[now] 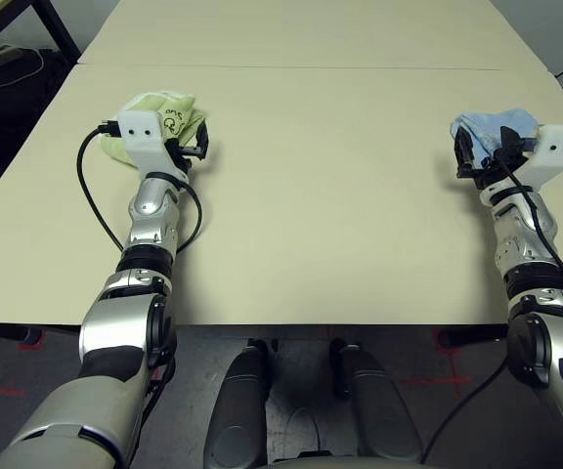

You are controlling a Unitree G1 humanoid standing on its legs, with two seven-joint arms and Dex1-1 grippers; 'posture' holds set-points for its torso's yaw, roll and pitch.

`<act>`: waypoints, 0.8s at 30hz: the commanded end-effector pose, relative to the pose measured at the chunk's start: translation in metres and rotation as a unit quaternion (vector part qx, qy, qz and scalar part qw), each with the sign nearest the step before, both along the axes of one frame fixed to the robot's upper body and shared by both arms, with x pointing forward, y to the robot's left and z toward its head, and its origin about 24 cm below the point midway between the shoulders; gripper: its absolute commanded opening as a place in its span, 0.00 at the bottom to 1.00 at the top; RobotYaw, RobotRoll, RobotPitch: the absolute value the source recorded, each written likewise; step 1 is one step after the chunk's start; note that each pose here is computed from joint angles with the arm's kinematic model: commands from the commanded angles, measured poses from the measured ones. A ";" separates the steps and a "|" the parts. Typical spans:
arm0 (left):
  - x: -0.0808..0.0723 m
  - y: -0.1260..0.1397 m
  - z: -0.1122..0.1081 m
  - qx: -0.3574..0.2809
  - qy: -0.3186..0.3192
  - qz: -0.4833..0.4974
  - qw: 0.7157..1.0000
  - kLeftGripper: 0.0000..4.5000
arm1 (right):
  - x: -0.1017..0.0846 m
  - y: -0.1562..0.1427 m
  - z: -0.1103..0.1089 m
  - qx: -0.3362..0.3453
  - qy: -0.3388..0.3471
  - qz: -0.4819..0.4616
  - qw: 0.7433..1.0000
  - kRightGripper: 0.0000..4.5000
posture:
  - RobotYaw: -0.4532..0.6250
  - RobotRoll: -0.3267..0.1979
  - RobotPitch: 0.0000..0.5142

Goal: Fold the towel and set it aside.

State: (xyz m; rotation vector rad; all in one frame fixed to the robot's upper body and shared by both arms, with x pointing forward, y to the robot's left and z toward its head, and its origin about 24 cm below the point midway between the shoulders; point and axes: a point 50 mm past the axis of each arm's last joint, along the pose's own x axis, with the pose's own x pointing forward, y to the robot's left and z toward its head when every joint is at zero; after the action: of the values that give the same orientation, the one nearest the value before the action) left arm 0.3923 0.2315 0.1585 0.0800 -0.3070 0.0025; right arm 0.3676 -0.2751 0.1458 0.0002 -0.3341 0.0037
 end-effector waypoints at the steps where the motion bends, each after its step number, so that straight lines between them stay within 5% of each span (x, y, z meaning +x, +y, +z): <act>1: -0.002 0.005 -0.007 -0.009 0.015 0.005 1.000 0.99 | -0.002 -0.005 -0.003 0.004 0.002 -0.007 1.000 1.00 | 0.41 0.62 0.34; 24: -0.005 0.018 -0.011 -0.022 0.024 0.048 0.998 0.99 | 0.000 0.001 -0.004 0.010 0.006 -0.018 1.000 1.00 | 0.40 0.62 0.32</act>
State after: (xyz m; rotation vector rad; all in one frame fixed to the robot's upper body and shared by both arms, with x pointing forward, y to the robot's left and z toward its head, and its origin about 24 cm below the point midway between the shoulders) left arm 0.3903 0.2444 0.1563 0.0501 -0.2855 0.0841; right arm 0.3688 -0.2717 0.1460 0.0093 -0.3400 -0.0220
